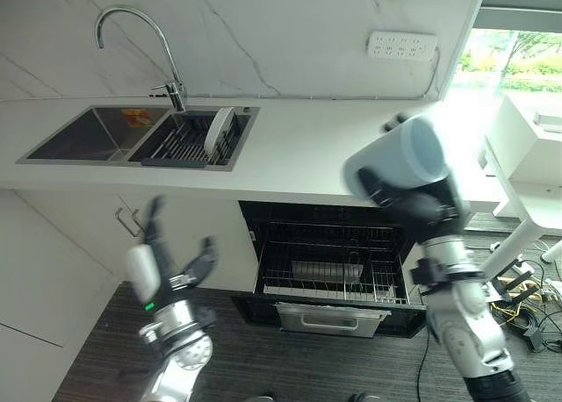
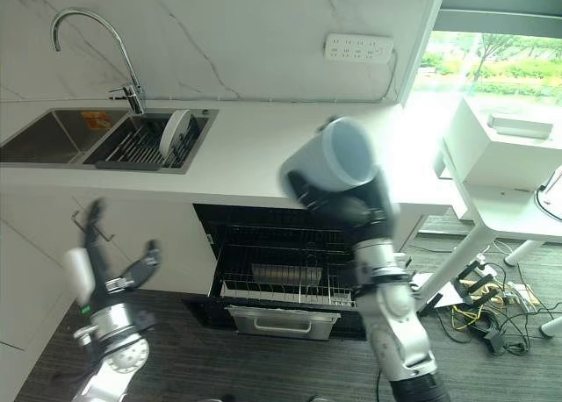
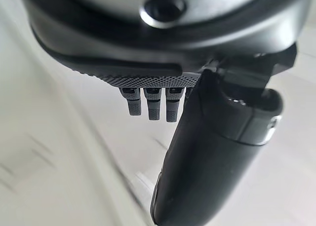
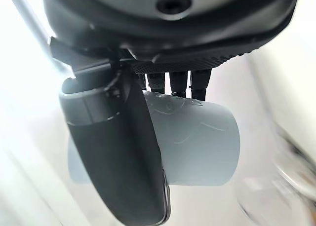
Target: Place the dishes in the dishwasher.
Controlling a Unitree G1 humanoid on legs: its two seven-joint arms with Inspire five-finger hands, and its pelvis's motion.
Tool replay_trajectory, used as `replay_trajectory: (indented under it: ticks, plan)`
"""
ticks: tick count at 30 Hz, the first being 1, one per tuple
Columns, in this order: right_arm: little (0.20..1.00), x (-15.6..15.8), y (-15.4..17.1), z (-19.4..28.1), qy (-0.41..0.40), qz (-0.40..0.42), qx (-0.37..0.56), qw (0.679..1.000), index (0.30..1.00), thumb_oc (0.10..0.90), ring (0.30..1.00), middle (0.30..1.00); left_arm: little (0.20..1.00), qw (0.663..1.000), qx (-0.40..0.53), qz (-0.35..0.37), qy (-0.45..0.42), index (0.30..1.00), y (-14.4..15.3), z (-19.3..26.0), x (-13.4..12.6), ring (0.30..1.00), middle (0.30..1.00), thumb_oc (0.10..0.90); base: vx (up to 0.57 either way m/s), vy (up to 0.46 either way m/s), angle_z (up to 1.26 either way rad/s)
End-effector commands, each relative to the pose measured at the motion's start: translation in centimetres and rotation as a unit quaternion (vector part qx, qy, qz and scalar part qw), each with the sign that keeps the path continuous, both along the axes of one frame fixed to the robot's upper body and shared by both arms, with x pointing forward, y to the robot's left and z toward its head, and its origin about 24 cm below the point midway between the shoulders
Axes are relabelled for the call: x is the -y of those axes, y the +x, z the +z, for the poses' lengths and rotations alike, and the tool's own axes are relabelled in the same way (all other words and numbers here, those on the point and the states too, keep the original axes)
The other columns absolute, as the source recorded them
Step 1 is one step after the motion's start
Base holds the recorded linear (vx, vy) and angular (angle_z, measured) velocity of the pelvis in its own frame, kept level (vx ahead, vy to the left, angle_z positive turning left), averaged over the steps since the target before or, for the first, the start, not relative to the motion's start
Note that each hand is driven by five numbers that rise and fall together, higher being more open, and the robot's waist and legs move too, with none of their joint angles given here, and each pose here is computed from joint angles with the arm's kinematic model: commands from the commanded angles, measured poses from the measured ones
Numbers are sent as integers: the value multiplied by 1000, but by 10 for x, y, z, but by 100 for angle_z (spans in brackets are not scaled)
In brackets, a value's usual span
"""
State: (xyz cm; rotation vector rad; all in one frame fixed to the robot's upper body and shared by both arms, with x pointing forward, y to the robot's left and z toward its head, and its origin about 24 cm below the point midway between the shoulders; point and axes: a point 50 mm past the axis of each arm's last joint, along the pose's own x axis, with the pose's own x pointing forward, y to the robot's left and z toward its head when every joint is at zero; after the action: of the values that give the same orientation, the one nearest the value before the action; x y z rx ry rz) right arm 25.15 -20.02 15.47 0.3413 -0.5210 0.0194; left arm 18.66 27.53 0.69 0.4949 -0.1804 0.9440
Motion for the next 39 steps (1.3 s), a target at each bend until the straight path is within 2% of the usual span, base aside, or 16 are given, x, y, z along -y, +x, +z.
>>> replay_trajectory:
  ticks: [1,3,7,9,13,16,18,21,26,27,30,33,34,36,39]
  plan:
    - [300,-17,-10,54,25,33,161,986,300,400,300,300,900,989,148,-16,4,900,22,43,1,900,900,800,13,-15,5]
    - [300,-16,-9,54,28,27,158,987,300,400,300,300,900,985,157,52,-46,900,11,32,-13,900,900,800,13,-8,2]
    - [300,-17,-8,57,27,26,154,987,300,400,300,300,900,981,165,82,-61,900,4,27,-19,900,900,800,0,0,0]
    - [300,-17,-8,57,26,24,151,988,300,400,300,300,900,979,175,69,-72,900,5,28,-17,900,900,800,0,0,0]
    - [300,-19,-6,54,15,28,139,990,300,400,300,300,900,976,202,-7,-87,900,13,45,-13,900,900,800,0,0,0]
    - [300,-19,-8,49,-11,46,127,991,300,400,300,300,900,966,214,-129,-64,900,26,78,-3,900,900,800,0,0,0]
    - [300,-18,-10,47,-22,49,125,991,300,400,300,300,900,958,220,-179,-37,900,29,96,3,900,900,800,0,0,0]
    - [300,-10,-12,43,-45,53,115,991,300,400,300,300,900,932,215,-290,36,900,34,136,15,900,900,800,-11,-1,-1]
    - [300,-6,-15,39,-57,58,101,992,300,400,300,300,900,908,186,-367,75,900,35,156,23,900,900,800,0,0,0]
    - [300,-3,-16,38,-61,57,96,992,300,400,300,300,900,885,158,-425,103,900,35,166,33,900,900,800,0,0,0]
    - [300,0,-17,38,-68,56,95,992,300,400,300,300,900,858,97,-489,124,900,39,170,44,900,900,800,-5,4,-1]
    - [300,3,-17,40,-74,55,94,991,300,400,300,300,900,833,18,-532,149,900,44,168,51,900,900,800,-7,15,-7]
    - [300,3,-18,40,-74,55,94,991,300,400,300,300,900,833,18,-533,148,900,45,168,51,900,900,800,-1,21,-7]
    - [300,6,-18,42,-80,51,93,991,300,400,300,300,900,809,-54,-563,161,900,47,165,55,900,900,800,3,23,-4]
    - [300,9,-18,43,-83,47,92,991,300,400,300,300,900,788,-100,-585,166,900,48,164,56,900,900,800,4,17,-9]
